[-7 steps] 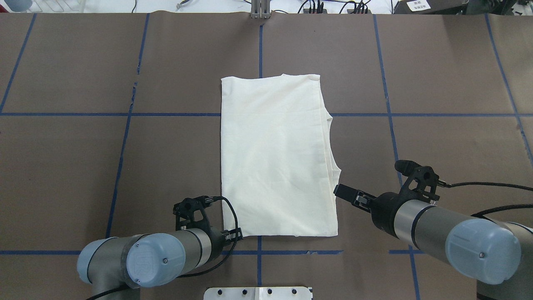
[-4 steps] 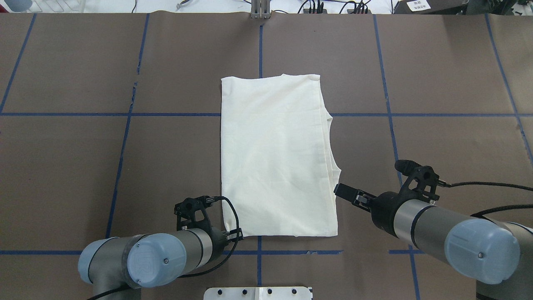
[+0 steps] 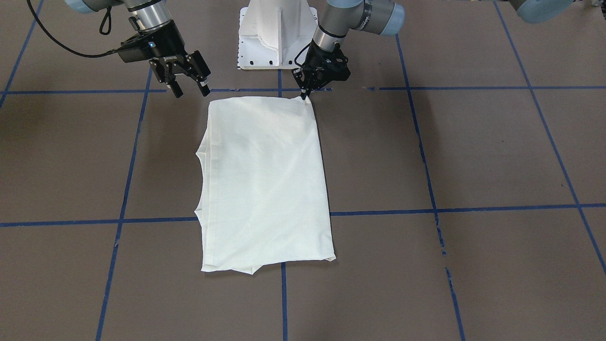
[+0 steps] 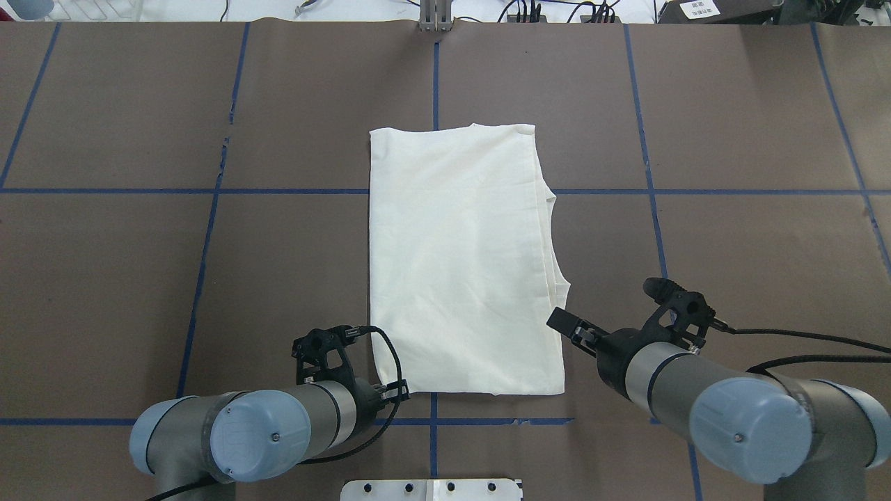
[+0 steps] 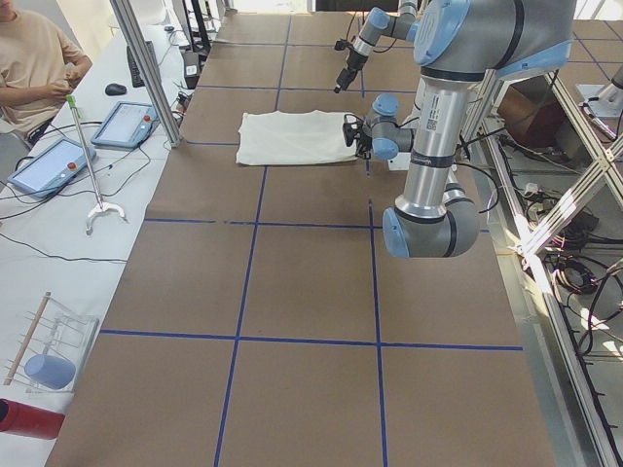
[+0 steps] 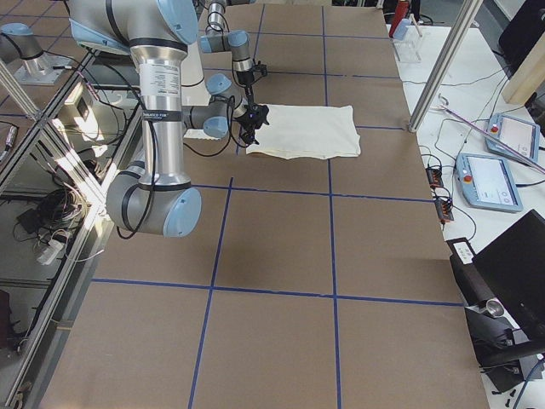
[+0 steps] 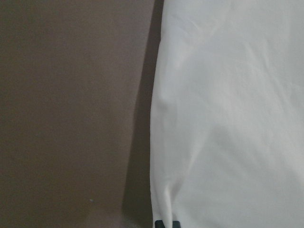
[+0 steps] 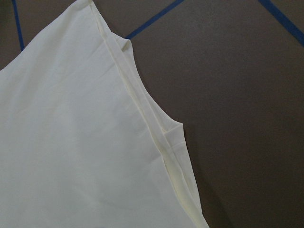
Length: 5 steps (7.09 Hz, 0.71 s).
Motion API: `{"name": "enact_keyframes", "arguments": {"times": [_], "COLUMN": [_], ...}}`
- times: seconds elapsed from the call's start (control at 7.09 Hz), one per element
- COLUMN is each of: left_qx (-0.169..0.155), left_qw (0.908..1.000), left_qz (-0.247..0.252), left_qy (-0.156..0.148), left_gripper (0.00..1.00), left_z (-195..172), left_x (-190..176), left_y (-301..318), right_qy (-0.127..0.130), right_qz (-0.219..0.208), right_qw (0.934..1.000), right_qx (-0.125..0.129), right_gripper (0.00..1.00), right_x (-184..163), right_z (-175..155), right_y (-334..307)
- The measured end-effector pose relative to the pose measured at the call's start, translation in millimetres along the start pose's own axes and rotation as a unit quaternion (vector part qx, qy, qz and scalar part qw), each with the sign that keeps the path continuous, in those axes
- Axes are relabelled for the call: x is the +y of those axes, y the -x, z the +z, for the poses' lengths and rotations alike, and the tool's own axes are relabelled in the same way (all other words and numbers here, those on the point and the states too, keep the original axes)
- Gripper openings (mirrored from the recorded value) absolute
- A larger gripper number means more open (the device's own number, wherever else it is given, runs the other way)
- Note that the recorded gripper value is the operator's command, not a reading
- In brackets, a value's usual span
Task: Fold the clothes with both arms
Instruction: 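Grasp the near edge of the folded shirt with both grippers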
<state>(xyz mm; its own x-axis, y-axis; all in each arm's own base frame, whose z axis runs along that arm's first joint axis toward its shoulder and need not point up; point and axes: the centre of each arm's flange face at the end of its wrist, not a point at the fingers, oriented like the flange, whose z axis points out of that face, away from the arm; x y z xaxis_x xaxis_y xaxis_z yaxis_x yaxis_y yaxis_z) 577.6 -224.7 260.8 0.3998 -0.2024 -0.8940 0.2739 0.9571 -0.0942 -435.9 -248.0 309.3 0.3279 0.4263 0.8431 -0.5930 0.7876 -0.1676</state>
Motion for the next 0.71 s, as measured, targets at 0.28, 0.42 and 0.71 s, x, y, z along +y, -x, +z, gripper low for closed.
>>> {"name": "enact_keyframes", "arguments": {"times": [0.28,0.42,0.71], "left_qx": [0.004,0.006,0.011], "left_qw": [1.0,1.0,0.9999], "left_qz": [0.0,0.0,-0.001], "left_qy": [0.0,0.001,0.001], "left_gripper": [0.0,0.0,0.0], "left_z": [-2,-3,-6], "left_x": [0,1,1], "left_y": [-4,-6,-9], "right_qy": [-0.025,-0.032,-0.039], "right_qz": [0.017,0.014,0.005], "right_qw": [0.9983,0.9973,0.996], "right_qx": [0.051,0.064,0.08], "right_gripper": [0.99,0.99,0.99], "right_x": [34,45,57], "right_z": [38,58,75], "right_y": [15,19,21]}}
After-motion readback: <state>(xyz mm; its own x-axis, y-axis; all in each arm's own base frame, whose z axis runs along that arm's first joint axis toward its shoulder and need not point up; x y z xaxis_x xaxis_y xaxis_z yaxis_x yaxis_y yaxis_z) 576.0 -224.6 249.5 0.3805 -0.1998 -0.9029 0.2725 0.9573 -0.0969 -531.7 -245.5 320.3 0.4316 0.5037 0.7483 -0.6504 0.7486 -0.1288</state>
